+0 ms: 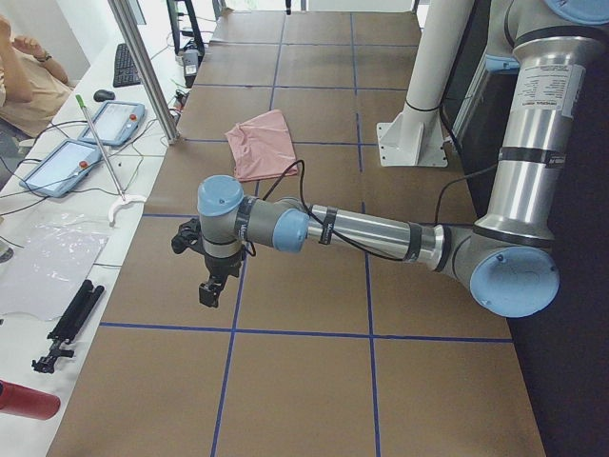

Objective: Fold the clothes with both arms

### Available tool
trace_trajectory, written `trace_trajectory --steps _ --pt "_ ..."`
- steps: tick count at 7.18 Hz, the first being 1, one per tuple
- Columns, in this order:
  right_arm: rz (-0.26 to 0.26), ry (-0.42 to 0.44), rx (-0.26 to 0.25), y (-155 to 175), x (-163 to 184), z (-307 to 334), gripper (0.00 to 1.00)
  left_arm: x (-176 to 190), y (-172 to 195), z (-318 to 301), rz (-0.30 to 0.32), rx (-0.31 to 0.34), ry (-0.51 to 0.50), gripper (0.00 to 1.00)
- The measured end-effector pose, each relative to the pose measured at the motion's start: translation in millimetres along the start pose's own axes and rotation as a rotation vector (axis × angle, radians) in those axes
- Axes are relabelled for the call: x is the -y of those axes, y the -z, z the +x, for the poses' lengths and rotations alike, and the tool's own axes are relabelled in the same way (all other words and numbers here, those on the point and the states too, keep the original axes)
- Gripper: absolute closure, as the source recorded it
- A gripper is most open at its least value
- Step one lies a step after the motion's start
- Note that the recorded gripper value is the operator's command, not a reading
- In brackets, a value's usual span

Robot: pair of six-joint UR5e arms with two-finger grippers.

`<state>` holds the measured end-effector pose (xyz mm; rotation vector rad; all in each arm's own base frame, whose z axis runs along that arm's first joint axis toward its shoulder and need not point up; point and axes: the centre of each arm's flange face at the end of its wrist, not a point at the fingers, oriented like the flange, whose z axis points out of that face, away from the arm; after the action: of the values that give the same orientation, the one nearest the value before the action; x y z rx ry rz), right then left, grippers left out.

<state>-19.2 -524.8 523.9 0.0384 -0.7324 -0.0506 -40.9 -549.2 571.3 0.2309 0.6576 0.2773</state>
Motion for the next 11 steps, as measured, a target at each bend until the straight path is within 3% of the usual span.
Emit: trace_trajectory --steps 2,3,7,9,11 --pt "-0.024 -0.015 -0.006 -12.7 -3.8 10.5 0.00 -37.9 -1.5 13.0 -0.021 -0.088 0.040 0.00" --pt "-0.038 -0.025 -0.006 -19.4 -6.2 16.4 0.00 -52.6 -0.6 17.6 -0.022 -0.102 0.049 0.00" --pt "-0.107 0.062 0.008 -48.8 -41.7 52.3 0.00 -93.7 -9.9 17.0 -0.051 -0.108 0.075 0.00" --pt "-0.113 0.052 0.015 -51.1 -46.0 60.5 0.00 -107.4 -20.9 10.3 -0.076 -0.114 0.101 0.00" --pt "-0.098 0.015 0.053 -43.3 -51.7 74.1 0.00 -101.3 -20.4 12.1 -0.074 -0.115 0.096 0.00"
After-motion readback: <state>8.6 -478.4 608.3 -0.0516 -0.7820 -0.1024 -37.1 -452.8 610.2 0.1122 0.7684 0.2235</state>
